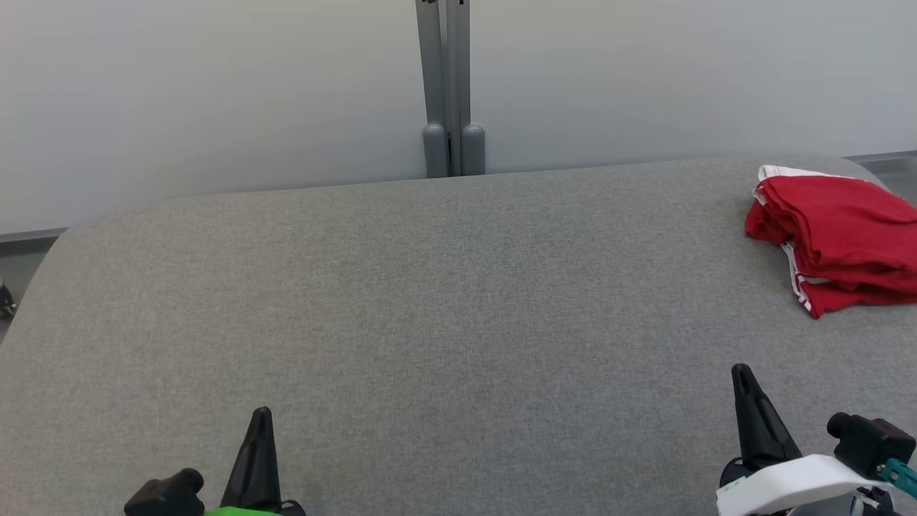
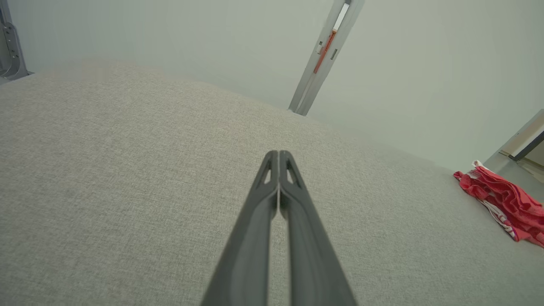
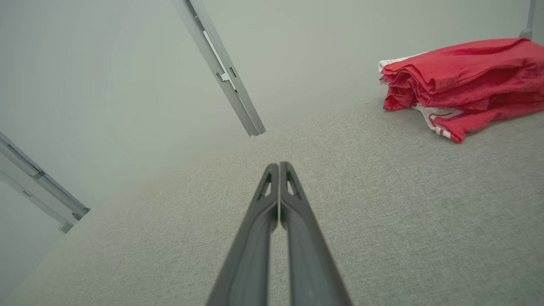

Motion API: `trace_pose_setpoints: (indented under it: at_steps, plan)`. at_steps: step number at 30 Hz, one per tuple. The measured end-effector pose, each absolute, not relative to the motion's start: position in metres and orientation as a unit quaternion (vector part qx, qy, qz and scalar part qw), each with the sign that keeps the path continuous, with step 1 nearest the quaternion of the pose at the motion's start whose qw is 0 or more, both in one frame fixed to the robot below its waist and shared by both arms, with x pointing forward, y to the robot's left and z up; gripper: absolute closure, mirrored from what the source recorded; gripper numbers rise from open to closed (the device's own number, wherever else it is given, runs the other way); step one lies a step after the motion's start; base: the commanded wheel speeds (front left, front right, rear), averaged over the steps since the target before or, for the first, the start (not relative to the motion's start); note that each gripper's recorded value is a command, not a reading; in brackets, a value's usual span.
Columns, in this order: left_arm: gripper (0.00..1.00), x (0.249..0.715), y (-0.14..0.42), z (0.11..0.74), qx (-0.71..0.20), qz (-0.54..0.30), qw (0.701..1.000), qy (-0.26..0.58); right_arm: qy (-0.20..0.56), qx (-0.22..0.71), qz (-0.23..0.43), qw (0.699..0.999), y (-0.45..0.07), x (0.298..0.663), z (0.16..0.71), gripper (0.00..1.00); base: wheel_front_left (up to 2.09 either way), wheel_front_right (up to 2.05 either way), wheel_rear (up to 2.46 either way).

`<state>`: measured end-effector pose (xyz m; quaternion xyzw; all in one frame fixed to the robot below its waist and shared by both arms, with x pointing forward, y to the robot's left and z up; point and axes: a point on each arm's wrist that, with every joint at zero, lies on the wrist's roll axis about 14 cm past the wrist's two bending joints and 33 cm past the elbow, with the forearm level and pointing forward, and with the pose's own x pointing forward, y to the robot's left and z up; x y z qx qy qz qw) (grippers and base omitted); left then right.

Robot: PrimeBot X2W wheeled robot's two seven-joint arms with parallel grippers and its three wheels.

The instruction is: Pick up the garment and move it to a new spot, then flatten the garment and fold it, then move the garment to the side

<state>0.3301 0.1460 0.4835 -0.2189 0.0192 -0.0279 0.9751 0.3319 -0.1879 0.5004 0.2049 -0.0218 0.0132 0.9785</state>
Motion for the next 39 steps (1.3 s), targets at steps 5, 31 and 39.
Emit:
trace_pose_setpoints:
  at_steps: [5,31,39]
  plan:
    - [1.0,0.335,0.15,0.483,-0.257,-0.021,0.966,0.025,-0.019,0.245,0.007,0.969,-0.191,0.336,0.5,1.0,0.0,0.0,0.0]
    - [1.0,0.353,0.168,0.484,-0.425,0.005,0.904,0.038,-0.004,0.417,-0.014,0.909,-0.199,0.353,0.498,1.0,0.0,0.0,0.0]
    - [1.0,0.358,0.172,0.485,-0.469,0.009,0.882,0.037,-0.002,0.461,-0.016,0.887,-0.2,0.357,0.499,1.0,0.0,0.0,0.0]
